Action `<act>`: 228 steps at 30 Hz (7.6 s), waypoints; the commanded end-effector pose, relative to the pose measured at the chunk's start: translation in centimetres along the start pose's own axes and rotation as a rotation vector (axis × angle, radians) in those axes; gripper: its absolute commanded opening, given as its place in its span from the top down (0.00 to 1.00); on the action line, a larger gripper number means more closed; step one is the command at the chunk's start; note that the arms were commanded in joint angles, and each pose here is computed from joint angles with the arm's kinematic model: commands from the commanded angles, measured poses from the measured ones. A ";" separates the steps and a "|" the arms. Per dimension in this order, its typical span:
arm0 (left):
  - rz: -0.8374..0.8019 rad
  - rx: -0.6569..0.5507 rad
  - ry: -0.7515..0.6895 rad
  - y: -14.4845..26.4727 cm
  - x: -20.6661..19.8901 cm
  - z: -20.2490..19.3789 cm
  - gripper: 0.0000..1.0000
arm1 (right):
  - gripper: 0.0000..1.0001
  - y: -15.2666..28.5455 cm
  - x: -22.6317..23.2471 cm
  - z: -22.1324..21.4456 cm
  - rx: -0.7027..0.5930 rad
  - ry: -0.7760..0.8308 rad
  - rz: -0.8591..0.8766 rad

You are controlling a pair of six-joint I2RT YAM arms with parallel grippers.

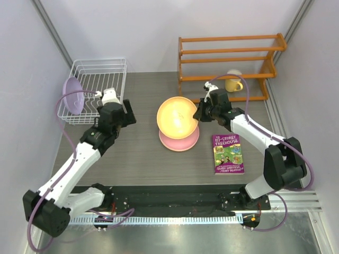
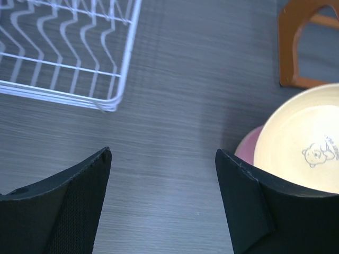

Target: Unload the plates from the dish rack

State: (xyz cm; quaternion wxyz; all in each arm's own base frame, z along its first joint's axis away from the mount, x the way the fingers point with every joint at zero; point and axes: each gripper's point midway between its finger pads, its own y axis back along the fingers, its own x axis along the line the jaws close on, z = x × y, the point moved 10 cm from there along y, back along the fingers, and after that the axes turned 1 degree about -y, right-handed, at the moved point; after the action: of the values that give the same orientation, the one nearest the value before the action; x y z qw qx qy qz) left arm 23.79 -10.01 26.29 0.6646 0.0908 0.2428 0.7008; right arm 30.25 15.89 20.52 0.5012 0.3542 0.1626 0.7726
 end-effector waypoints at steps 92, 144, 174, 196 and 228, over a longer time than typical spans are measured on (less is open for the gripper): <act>0.890 -0.253 -0.279 -16.1 18.8 15.0 1.00 | 0.28 -0.7 -5.0 -0.3 0.141 -0.042 -0.195; -0.535 0.143 0.372 -2.7 -3.6 0.2 1.00 | 0.20 2.5 5.4 3.9 -0.109 -0.060 0.394; -0.235 -0.045 0.157 0.6 1.1 -0.5 0.26 | 0.92 0.6 -0.1 1.5 0.053 -0.074 0.113; -0.047 -0.181 0.068 2.4 4.2 -1.1 0.26 | 0.77 -1.4 -3.0 -2.2 0.301 -0.144 0.010; 0.190 -0.101 -0.135 -4.5 1.8 1.7 0.00 | 0.00 9.5 -7.6 -2.9 -0.518 -0.009 -0.592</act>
State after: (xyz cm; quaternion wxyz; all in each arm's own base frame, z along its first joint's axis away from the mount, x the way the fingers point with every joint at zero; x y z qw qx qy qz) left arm 27.34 -8.22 23.03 0.6351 0.1389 0.2067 0.7312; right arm 23.94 6.82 20.09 0.7042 0.2315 0.1522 0.6538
